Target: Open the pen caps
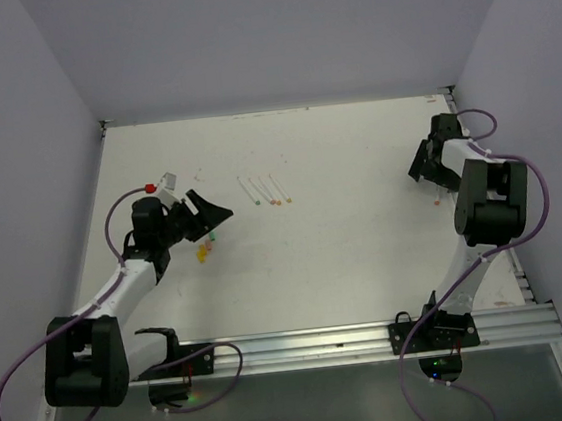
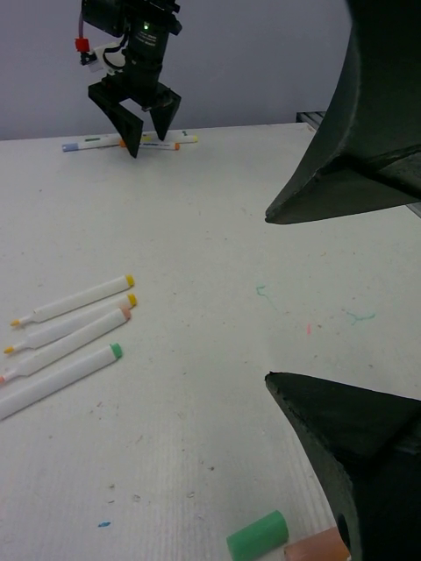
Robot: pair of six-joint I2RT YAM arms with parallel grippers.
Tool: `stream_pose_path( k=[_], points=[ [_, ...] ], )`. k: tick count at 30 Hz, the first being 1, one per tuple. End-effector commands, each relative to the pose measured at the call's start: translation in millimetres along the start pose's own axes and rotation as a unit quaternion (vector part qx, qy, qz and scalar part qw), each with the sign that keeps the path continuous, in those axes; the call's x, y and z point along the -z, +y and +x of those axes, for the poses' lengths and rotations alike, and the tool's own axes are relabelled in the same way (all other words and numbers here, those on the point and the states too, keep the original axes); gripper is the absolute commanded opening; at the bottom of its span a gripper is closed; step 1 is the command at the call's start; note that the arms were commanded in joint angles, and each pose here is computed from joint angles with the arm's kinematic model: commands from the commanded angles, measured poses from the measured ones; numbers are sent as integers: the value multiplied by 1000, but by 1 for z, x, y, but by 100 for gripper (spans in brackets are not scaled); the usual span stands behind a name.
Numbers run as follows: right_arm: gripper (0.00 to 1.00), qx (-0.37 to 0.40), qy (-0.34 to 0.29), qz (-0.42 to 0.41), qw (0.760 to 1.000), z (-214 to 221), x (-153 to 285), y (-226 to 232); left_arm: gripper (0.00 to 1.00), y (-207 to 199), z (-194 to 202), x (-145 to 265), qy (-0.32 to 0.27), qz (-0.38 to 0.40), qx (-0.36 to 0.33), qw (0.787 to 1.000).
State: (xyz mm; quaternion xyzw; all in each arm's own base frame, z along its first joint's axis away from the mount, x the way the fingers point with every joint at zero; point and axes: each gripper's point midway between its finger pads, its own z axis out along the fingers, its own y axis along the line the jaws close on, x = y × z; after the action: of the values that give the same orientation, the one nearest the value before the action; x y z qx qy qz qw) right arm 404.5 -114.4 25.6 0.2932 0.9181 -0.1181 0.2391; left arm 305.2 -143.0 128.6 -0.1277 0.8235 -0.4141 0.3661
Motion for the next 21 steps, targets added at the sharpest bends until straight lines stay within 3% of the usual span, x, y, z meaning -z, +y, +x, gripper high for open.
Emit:
stream_pose_path(
  k=[1,21],
  points=[
    [91,-7,-8,-28,1000,-7,0,11,71,-9,-7,-3,-4,27,-14,1000],
    [74,-29,38,-39,998,16,-14,1,72,-28,-21,8,-20,31,-32,999]
  ],
)
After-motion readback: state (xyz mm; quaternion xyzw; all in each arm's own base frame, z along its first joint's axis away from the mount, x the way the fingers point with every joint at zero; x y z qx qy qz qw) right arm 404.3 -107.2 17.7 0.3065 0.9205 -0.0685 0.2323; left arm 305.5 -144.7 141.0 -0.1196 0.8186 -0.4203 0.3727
